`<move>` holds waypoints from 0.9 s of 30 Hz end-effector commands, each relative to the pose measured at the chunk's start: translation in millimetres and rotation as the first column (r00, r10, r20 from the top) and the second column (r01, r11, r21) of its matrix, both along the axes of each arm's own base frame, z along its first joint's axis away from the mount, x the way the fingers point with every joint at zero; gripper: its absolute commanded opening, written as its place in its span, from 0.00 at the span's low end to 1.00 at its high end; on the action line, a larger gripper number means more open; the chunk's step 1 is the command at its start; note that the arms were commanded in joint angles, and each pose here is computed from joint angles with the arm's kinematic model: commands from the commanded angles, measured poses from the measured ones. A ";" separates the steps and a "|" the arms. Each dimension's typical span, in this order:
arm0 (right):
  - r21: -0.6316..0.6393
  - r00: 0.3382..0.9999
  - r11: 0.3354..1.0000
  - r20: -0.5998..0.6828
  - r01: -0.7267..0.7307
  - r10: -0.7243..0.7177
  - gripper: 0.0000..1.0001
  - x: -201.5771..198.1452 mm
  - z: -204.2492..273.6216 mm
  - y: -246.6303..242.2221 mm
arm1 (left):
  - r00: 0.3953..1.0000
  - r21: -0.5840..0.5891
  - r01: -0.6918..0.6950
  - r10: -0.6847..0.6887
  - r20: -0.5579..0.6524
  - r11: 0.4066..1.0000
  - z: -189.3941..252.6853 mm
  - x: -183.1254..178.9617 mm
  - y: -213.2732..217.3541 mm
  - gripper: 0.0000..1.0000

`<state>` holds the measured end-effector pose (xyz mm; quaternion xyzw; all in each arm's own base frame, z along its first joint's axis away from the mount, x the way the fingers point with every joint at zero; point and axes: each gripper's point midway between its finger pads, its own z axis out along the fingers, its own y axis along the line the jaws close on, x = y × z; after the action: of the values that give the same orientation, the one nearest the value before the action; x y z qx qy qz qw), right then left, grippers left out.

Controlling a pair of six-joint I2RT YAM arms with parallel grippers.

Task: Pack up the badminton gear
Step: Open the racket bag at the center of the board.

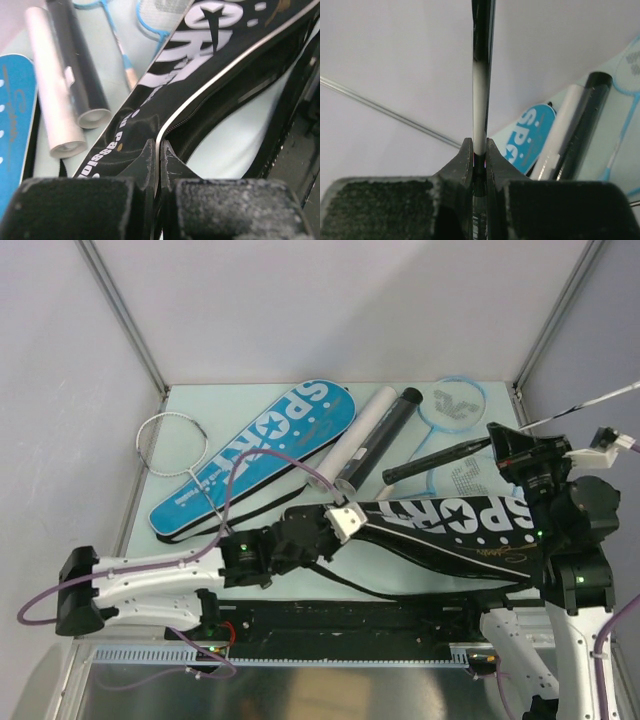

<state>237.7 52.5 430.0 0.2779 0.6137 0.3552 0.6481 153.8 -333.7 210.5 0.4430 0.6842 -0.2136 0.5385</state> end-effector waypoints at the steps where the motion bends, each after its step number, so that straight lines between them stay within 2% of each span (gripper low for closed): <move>1: 0.024 0.977 0.996 0.195 0.086 -0.089 0.00 -26.6 69.9 -18.5 | 0.994 -0.191 -0.112 0.110 -0.020 0.975 74.5 19.8 21.8 0.00; 7: 0.010 0.966 0.996 0.240 0.093 -0.093 0.00 -36.9 92.9 -20.0 | 0.965 -0.295 -0.257 0.260 -0.031 0.920 125.1 57.7 55.5 0.00; 13: -0.047 0.973 0.998 0.228 0.040 -0.028 0.00 -30.1 96.8 -8.3 | 0.891 -0.396 -0.443 0.445 -0.091 0.805 169.7 104.9 93.9 0.00; 15: -0.081 0.978 0.996 0.205 -0.022 0.039 0.00 -22.8 94.7 3.9 | 0.852 -0.429 -0.508 0.509 -0.122 0.747 180.2 118.0 106.3 0.00; 20: -0.125 0.971 0.968 0.077 -0.218 0.228 0.00 -2.8 64.8 38.0 | 0.707 -0.489 -0.683 0.658 -0.258 0.542 177.8 143.7 143.3 0.00; 22: -0.131 0.946 0.940 0.029 -0.315 0.322 0.00 -0.9 48.3 53.9 | 0.651 -0.501 -0.730 0.697 -0.301 0.466 170.6 148.4 159.8 0.00; 24: -0.122 0.905 0.898 -0.018 -0.423 0.424 0.00 -4.9 31.0 70.8 | 0.613 -0.499 -0.760 0.714 -0.339 0.416 157.4 149.3 170.0 0.00; 25: -0.105 0.879 0.873 -0.045 -0.476 0.474 0.00 -8.0 21.2 78.9 | 0.604 -0.487 -0.770 0.716 -0.350 0.411 147.2 148.8 171.6 0.00; 27: -0.042 0.781 0.782 -0.096 -0.622 0.617 0.00 -23.3 -0.6 101.1 | 0.619 -0.459 -0.771 0.687 -0.380 0.441 123.9 144.5 165.1 0.00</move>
<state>247.1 109.6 453.7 0.1451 0.6762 0.4276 0.5821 300.0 -178.3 341.1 -0.0228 0.7546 -0.1519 0.6379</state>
